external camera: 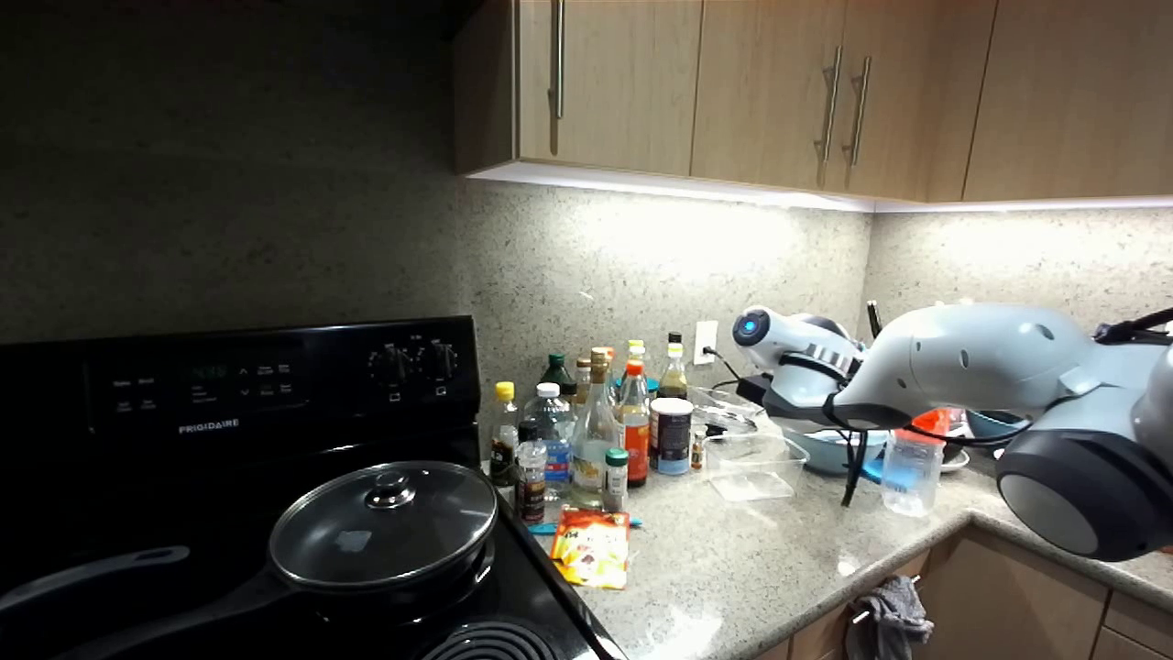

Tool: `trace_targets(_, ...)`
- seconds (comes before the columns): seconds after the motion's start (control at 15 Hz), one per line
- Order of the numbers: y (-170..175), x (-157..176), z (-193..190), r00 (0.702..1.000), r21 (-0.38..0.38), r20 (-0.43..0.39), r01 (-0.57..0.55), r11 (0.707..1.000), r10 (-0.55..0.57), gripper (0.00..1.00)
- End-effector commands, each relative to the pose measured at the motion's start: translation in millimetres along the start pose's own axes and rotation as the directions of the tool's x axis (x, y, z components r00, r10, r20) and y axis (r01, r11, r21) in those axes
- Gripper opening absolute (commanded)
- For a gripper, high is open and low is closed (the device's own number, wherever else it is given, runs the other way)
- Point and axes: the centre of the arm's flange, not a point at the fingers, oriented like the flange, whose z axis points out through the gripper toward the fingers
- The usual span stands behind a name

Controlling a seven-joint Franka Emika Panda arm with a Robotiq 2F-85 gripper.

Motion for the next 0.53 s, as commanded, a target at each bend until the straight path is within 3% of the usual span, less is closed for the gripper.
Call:
trace_targets(0.0, 40, 0, -28, 1.000, 0.017, 0.010, -0.022, 1.000, 0.021, 0.02)
trace_targets(0.47, 42, 0, -17, 0.999, -0.024, -0.035, -0.040, 0.999, 0.039, 0.02)
